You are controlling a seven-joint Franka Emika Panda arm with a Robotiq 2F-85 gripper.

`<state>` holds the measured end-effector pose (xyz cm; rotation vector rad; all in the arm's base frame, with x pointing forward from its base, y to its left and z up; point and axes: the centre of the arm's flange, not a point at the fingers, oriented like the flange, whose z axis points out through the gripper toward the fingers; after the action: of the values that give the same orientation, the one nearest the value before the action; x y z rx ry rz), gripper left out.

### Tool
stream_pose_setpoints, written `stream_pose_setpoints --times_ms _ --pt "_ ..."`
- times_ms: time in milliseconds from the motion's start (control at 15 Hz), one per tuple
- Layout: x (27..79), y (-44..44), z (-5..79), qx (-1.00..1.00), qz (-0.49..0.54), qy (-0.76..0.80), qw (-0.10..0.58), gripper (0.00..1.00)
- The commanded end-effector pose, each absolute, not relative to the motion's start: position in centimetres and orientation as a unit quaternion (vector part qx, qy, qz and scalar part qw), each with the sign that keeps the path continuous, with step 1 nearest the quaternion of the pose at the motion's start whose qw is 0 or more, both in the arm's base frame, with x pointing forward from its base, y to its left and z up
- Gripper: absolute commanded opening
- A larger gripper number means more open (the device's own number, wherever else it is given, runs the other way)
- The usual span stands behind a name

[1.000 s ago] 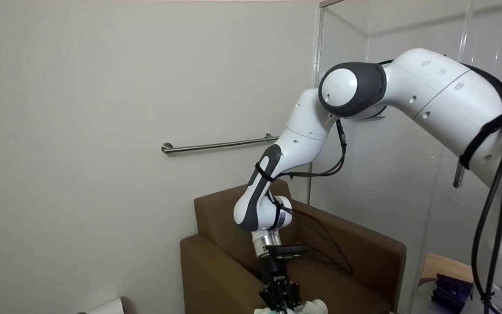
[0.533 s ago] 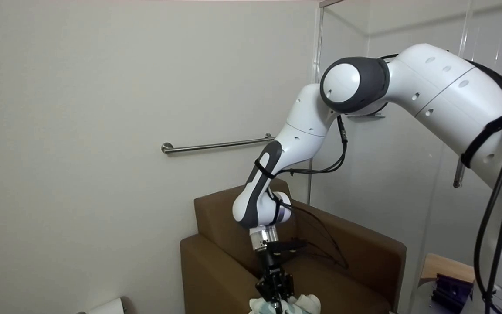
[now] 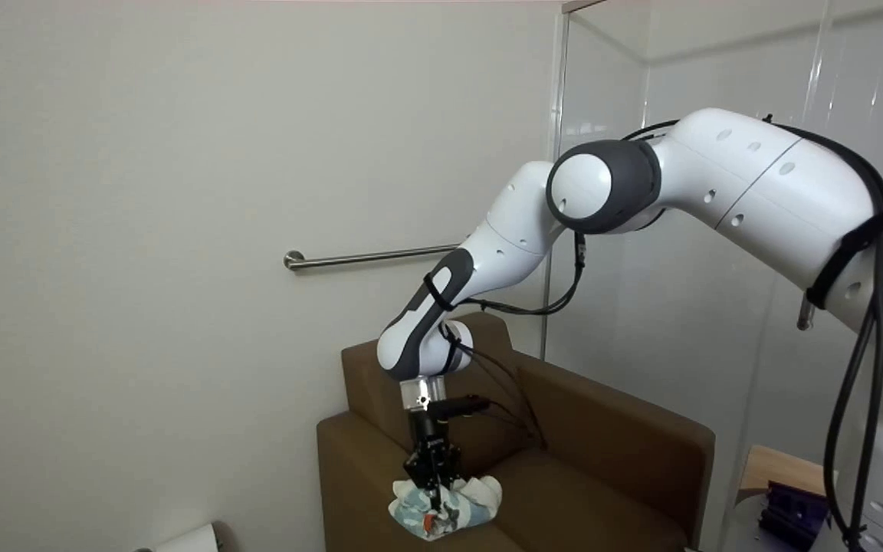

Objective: Move the towel back and forth on the sofa left arm

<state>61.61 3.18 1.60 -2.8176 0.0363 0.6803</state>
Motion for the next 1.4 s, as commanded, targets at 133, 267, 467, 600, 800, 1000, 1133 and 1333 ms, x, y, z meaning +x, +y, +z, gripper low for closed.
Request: stream_pose_setpoints --times_ms 133,267,467,600,800,1000,1133,1333 --pt "69.3 3.4 1.0 -0.973 0.199 -0.006 0.115 0.09" --pt "70.2 3.7 1.2 -0.975 0.188 -0.011 0.117 0.09" --pt "71.3 3.8 2.1 -0.978 0.168 -0.016 0.122 0.09" --pt "72.1 4.1 3.1 -0.981 0.146 -0.021 0.126 0.09" --pt "73.7 4.4 5.0 -0.986 0.118 -0.029 0.113 0.09" --pt "74.6 5.0 6.7 -0.989 0.097 -0.037 0.108 0.49" --pt "74.9 5.2 7.6 -0.989 0.097 -0.036 0.106 0.62" --pt "75.0 5.0 9.0 -0.991 0.091 -0.038 0.090 0.80"
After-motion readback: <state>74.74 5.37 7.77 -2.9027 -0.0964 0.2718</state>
